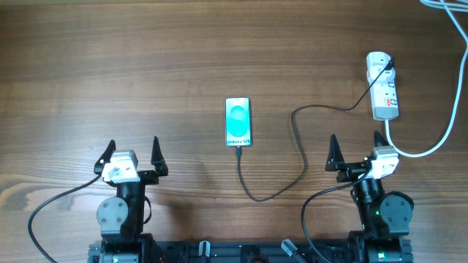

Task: Plug charger to phone and switch on socket

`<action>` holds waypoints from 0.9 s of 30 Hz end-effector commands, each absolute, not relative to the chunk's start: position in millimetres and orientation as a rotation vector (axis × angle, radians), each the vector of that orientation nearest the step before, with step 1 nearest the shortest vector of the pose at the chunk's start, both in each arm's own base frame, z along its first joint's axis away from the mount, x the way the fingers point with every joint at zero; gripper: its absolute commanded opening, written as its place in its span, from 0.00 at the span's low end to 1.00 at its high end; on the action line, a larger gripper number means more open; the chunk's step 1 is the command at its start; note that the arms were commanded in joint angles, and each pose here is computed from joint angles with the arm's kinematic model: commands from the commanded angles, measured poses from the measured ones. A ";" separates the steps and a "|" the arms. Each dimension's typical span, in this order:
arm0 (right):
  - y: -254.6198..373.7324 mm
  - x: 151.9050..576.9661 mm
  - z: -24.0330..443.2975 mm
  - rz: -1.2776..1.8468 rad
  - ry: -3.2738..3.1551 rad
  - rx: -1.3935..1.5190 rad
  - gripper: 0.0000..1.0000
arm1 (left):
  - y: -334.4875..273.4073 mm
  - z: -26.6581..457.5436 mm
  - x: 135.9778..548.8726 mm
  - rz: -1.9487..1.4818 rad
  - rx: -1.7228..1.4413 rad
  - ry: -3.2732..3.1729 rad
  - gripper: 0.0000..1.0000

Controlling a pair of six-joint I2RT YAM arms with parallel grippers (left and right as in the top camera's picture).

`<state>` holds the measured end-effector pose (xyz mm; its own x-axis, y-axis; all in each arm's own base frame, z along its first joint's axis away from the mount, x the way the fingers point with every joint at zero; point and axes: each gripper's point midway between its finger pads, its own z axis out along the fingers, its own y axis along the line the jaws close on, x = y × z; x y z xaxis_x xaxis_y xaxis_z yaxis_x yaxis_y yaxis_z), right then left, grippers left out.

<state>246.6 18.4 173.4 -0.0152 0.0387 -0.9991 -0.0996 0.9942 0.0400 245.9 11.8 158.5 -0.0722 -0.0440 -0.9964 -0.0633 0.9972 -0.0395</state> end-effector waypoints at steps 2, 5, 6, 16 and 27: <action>14.5 246.3 175.3 0.083 1.569 -0.042 1.00 | 13.7 158.1 245.7 0.037 -0.072 1.638 1.00; 14.5 246.3 175.3 0.083 1.569 -0.042 0.99 | 13.7 158.2 245.7 0.037 -0.073 1.637 1.00; 14.5 246.3 175.3 0.083 1.569 -0.042 1.00 | 13.7 158.1 245.7 0.037 -0.073 1.638 1.00; 14.5 246.3 175.3 0.083 1.569 -0.042 1.00 | 11.5 158.1 245.8 0.030 -0.065 1.638 1.00; 14.5 246.3 175.3 0.083 1.569 -0.042 1.00 | 11.5 158.1 245.8 0.030 -0.065 1.638 1.00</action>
